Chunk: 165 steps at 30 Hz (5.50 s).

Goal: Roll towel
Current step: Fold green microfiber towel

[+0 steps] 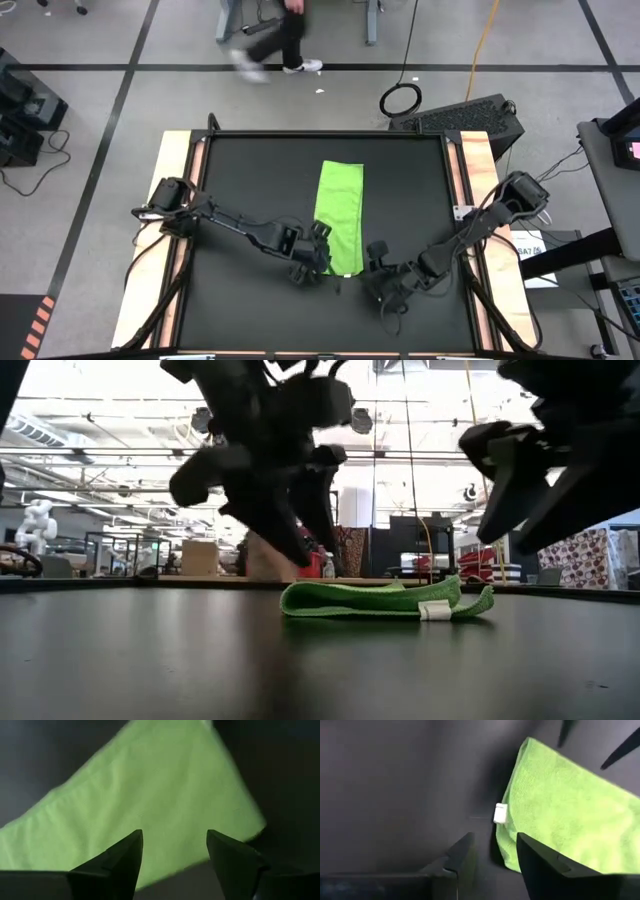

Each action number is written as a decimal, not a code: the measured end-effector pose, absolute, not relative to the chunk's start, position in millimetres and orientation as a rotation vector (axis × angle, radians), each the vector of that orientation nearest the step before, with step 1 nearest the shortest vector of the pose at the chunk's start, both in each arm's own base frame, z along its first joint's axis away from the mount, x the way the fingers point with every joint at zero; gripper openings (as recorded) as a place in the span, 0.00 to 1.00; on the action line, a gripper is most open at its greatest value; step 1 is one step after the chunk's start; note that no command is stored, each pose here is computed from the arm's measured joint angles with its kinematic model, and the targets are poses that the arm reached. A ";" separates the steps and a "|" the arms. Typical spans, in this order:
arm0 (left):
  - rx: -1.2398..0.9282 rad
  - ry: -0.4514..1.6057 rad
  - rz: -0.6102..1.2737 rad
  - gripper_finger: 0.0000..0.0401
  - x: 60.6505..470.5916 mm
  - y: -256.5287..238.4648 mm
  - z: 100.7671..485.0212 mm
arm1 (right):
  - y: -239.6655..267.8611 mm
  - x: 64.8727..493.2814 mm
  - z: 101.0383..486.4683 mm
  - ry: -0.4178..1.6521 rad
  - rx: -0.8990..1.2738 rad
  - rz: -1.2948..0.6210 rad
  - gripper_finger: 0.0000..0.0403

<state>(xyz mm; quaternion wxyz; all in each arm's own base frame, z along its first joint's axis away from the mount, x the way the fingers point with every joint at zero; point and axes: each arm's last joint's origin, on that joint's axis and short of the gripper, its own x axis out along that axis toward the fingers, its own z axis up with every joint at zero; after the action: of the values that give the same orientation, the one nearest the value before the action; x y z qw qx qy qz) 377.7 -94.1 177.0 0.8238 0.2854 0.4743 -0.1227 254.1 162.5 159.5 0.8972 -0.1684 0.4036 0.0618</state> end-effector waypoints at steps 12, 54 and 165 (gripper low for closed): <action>0.334 0.644 -0.236 0.57 406.2 -111.8 192.5 | 159.3 254.9 157.6 0.835 -0.348 0.055 0.33; 0.281 1.004 -0.283 0.35 365.2 -149.6 150.4 | 149.3 281.9 128.1 0.811 -0.391 0.010 0.18; 0.627 1.004 -0.384 0.01 372.0 -140.9 125.3 | 112.9 244.0 178.4 0.984 -0.423 -0.098 0.34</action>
<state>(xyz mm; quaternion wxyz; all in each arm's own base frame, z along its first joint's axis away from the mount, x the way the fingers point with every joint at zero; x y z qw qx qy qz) 372.0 -140.9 125.3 0.8125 0.2936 0.4704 -0.1799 244.0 112.9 178.4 0.8587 -0.2015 0.4688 -0.0468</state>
